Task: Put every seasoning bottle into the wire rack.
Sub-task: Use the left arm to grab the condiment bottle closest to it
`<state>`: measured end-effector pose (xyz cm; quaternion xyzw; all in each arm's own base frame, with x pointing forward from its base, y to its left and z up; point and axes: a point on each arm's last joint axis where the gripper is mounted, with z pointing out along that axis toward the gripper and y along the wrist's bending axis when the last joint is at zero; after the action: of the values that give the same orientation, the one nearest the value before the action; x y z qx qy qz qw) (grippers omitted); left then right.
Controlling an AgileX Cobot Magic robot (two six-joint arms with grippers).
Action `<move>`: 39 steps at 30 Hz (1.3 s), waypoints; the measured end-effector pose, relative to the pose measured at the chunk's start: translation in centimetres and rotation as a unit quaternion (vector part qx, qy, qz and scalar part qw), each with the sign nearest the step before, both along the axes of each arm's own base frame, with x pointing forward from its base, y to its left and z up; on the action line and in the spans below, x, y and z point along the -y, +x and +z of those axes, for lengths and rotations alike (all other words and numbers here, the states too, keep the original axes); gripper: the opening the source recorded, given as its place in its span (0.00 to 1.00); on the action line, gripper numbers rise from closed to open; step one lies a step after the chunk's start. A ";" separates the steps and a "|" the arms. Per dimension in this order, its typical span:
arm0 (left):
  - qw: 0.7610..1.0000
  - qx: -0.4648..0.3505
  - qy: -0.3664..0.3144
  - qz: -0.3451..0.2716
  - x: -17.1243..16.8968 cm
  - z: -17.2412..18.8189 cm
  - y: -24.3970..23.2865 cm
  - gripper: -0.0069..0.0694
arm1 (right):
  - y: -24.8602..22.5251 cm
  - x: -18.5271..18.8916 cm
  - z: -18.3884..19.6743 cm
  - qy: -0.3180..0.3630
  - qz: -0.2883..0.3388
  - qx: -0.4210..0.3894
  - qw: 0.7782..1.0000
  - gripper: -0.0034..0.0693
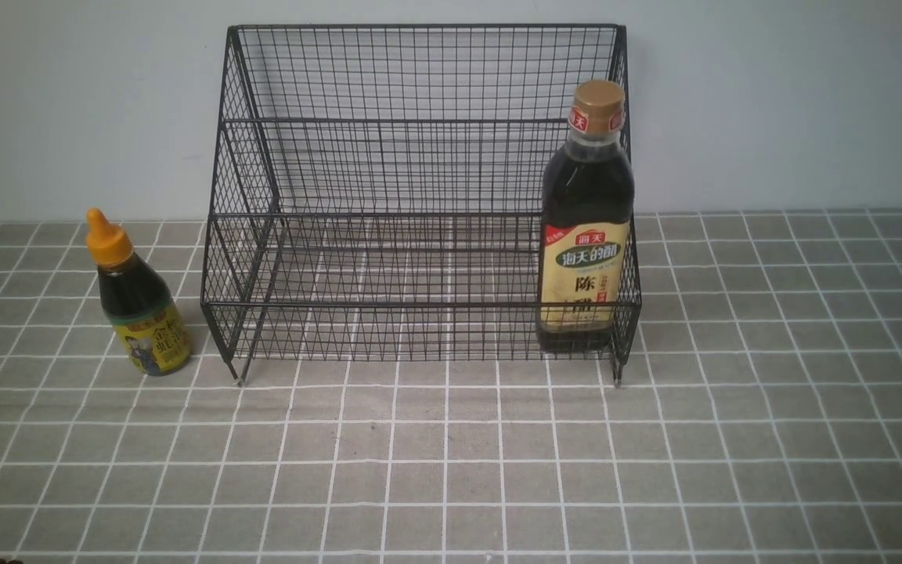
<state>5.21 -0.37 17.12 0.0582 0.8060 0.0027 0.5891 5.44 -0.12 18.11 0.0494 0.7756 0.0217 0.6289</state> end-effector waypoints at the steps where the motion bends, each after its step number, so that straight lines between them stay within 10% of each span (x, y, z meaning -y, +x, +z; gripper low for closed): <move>1: 1.000 0.000 0.000 0.000 0.0 0.0 0.0 0.08 | 0.0 0.0 0.0 0.000 0.000 0.000 1.000 0.03; 16: 0.993 0.093 -0.072 0.010 0.1 1.6 0.4 0.08 | 0.0 0.0 0.0 0.000 0.000 0.000 1.000 0.03; 21: 0.953 0.209 -0.218 0.029 -0.2 4.0 0.4 0.08 | 0.0 0.0 0.0 0.000 0.000 0.000 1.000 0.03; 28: 0.906 0.346 -0.242 0.038 -1.0 6.5 -0.3 0.08 | 0.0 0.0 0.0 0.000 0.000 0.000 1.000 0.03; 39: 0.972 0.210 -0.107 0.012 0.2 9.4 4.6 0.14 | 0.0 0.0 0.0 0.000 0.000 0.000 1.000 0.03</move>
<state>9.82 -0.60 26.53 -0.0168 0.6603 -0.0646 0.7481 5.44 -0.12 18.11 0.0494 0.7756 0.0217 0.6289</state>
